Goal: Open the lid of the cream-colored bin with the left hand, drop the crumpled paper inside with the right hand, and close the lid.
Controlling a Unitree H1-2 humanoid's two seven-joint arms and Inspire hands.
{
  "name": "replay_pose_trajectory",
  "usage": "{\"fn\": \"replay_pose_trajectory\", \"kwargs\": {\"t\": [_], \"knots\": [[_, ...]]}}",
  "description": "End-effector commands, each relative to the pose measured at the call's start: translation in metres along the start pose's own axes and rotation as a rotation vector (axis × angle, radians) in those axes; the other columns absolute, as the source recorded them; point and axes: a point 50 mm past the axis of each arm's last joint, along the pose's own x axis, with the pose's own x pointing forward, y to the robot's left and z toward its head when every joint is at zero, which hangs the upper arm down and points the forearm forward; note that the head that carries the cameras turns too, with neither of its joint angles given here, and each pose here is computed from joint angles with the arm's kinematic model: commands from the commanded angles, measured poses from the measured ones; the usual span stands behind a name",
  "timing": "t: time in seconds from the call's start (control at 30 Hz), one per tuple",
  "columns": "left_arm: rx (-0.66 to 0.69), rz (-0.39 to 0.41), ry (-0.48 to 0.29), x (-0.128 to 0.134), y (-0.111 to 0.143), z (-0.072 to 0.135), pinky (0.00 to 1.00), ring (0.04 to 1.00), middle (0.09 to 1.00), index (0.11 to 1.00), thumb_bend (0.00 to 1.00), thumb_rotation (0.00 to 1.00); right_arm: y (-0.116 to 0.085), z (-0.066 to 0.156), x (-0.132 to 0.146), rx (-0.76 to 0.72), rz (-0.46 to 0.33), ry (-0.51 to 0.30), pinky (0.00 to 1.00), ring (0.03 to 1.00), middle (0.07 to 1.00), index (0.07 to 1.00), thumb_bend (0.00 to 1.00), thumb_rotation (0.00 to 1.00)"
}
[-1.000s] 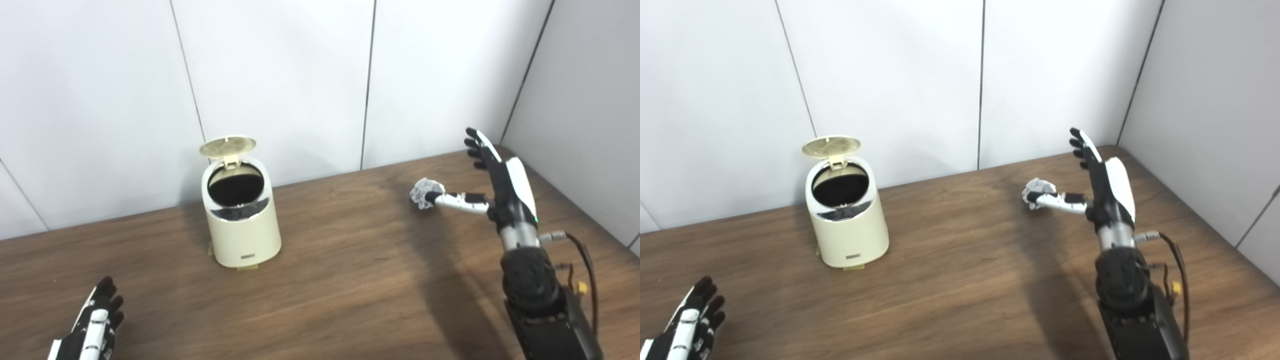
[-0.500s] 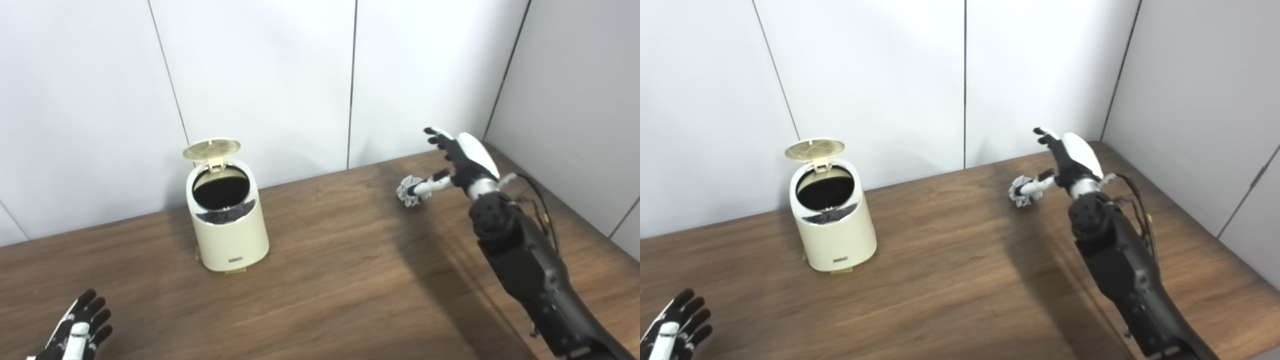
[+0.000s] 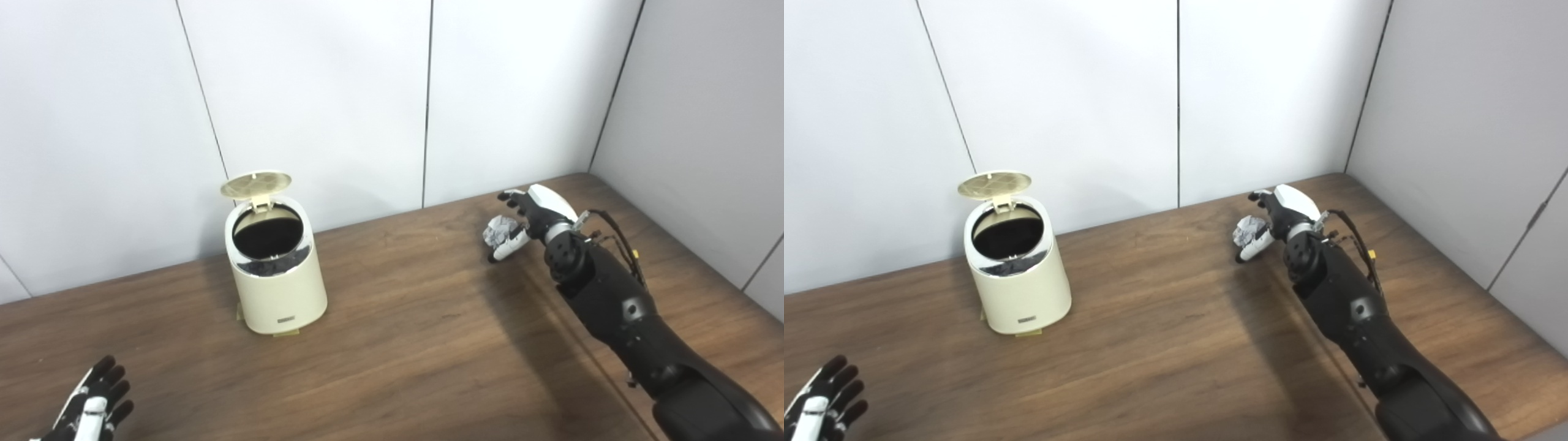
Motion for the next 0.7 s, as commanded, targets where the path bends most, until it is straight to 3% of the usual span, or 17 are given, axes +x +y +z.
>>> {"fn": "replay_pose_trajectory", "kwargs": {"t": [0.0,0.27,0.43,0.47,0.5,0.53,0.6,0.67], "knots": [[0.021,0.004,-0.052,0.0,-0.001,0.015,0.93,0.941,0.934,0.964,0.4,0.76,-0.032,0.013,0.009,-0.049,-0.077,-0.049,0.66,0.779,0.839,0.847,0.9,0.09],[0.017,-0.001,-0.051,0.0,-0.004,0.02,0.96,0.961,0.95,0.978,0.36,0.77,-0.026,0.008,0.01,-0.056,-0.05,-0.024,0.67,0.778,0.839,0.831,0.86,0.05],[-0.002,0.001,-0.038,0.0,-0.008,0.022,0.99,0.977,0.963,0.981,0.4,0.83,-0.027,0.007,0.008,-0.053,-0.063,-0.03,0.65,0.734,0.783,0.779,0.84,0.04],[-0.006,0.001,-0.04,0.0,-0.009,0.022,1.0,0.98,0.966,0.984,0.42,0.85,-0.027,0.006,0.007,-0.052,-0.073,-0.036,0.65,0.685,0.706,0.732,0.82,0.01],[-0.008,0.0,-0.041,0.0,-0.01,0.022,1.0,0.981,0.966,0.985,0.43,0.86,-0.028,0.006,0.007,-0.051,-0.079,-0.04,0.65,0.643,0.6,0.687,0.7,0.01],[-0.015,0.001,-0.043,0.001,-0.011,0.022,1.0,0.981,0.967,0.985,0.43,0.86,-0.028,0.005,0.006,-0.045,-0.093,-0.045,0.64,0.622,0.546,0.664,0.63,0.0],[-0.026,0.002,-0.048,0.001,-0.012,0.023,1.0,0.982,0.967,0.985,0.42,0.88,-0.029,0.004,0.005,-0.043,-0.124,-0.046,0.49,0.457,0.504,0.537,0.54,0.0],[-0.028,0.002,-0.051,0.001,-0.013,0.024,1.0,0.984,0.968,0.987,0.4,0.89,-0.029,0.006,0.002,-0.038,-0.142,-0.046,0.39,0.422,0.506,0.506,0.51,0.0]]}}
